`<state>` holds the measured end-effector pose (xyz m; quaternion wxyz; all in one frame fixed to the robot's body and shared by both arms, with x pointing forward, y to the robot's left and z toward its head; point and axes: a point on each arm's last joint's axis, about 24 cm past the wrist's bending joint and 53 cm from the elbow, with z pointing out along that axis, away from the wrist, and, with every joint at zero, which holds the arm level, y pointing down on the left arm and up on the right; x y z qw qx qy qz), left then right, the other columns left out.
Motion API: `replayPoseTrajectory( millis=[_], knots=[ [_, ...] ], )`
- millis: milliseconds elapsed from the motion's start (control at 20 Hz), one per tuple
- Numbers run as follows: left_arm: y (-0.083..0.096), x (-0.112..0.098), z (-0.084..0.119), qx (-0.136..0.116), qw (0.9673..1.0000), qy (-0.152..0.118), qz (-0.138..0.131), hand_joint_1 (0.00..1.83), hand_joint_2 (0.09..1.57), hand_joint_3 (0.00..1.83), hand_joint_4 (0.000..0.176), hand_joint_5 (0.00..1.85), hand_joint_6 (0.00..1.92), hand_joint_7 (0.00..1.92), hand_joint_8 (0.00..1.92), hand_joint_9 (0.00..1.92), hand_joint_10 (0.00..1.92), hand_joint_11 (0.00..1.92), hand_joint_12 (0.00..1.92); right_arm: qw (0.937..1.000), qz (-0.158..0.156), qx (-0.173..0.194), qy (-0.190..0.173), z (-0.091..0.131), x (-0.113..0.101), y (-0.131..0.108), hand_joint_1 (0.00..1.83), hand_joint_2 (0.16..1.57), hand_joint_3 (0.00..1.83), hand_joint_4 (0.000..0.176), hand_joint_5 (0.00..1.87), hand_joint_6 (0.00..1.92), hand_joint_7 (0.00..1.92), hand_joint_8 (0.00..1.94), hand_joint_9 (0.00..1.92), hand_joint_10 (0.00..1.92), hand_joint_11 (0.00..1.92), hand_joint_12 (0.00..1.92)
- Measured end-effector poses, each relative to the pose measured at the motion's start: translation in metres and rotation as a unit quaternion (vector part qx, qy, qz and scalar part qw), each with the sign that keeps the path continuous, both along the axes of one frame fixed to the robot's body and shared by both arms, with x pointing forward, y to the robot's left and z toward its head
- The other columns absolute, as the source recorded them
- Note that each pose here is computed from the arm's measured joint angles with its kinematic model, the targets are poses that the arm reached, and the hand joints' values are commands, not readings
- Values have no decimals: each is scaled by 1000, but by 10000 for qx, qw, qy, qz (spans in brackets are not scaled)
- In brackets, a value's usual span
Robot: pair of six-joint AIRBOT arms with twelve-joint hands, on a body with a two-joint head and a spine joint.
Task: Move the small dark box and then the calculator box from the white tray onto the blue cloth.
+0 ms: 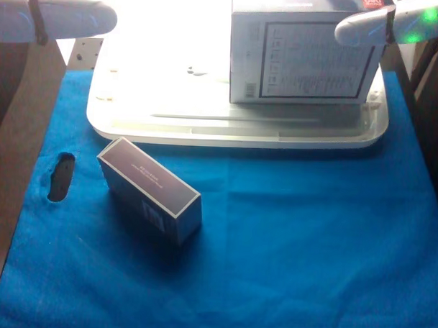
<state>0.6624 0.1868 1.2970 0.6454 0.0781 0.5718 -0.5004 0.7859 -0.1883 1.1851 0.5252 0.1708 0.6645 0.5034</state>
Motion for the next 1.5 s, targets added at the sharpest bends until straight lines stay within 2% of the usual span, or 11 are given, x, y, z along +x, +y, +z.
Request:
replayPoseTrajectory(
  millis=[350,450,650,800,850,900,1050,1150,1300,1400,1500],
  knots=[
    [7,-7,5,-140,9999,-60,-3,415,1022,3,99,232,7,313,7,324,12,122,476,9999,24,-9,153,-14,4,13,730,731,0,55,308,5,438,5,440,8,125,1056],
    [10,-7,5,-192,9998,-37,31,393,1022,1,93,240,7,304,2,316,5,152,479,9998,61,-2,199,-18,4,20,764,734,0,27,339,2,466,3,469,8,124,1109],
    [9,-10,6,-209,9998,-62,-11,389,1044,7,89,243,5,302,2,305,1,166,477,9996,80,-16,262,-24,4,25,838,776,2,13,380,7,491,8,492,14,92,1155],
    [9,-10,3,-208,9998,-28,-13,385,1033,0,94,208,0,293,0,314,4,129,458,9992,60,-27,405,-38,5,25,1134,889,2,0,803,19,1097,63,1043,127,580,1153],
    [9,-10,3,-206,9998,-27,-10,367,1039,3,94,199,0,285,0,314,3,121,453,9991,64,39,413,-38,5,26,1334,969,4,0,939,18,1233,415,1179,98,749,1108],
    [9,-10,3,-217,9998,-28,-7,371,1035,0,97,204,2,292,3,321,5,124,452,9992,65,6,396,-38,5,25,1303,1020,2,0,1022,580,1300,519,1294,85,887,1070],
    [10,-10,4,-220,9998,-32,6,462,935,0,112,230,5,338,11,345,5,123,440,9990,59,114,419,-36,6,25,1257,1063,2,0,1002,885,1208,675,1367,52,1041,935],
    [10,-10,3,-215,9998,-30,11,502,888,0,124,215,1,308,1,309,0,101,434,9990,69,118,428,-37,5,26,1269,1070,0,0,978,859,1196,759,1407,54,1092,981],
    [10,-9,-2,-147,9999,17,44,511,897,4,105,183,6,279,3,277,0,88,429,9986,230,132,449,-37,2,31,1271,1101,1,0,900,893,1143,914,1489,108,1132,1160],
    [11,-8,-3,-144,9999,41,64,488,944,3,89,208,1,294,0,245,0,63,450,9987,312,88,400,-33,-3,33,1128,1181,0,0,851,1157,1279,491,1443,465,1195,1284],
    [14,-6,-7,-99,9998,80,154,489,958,3,78,217,0,338,6,281,5,56,531,9986,452,-26,289,-25,-11,35,1106,1216,0,0,793,1252,1305,453,1281,896,1167,1387]
  ],
)
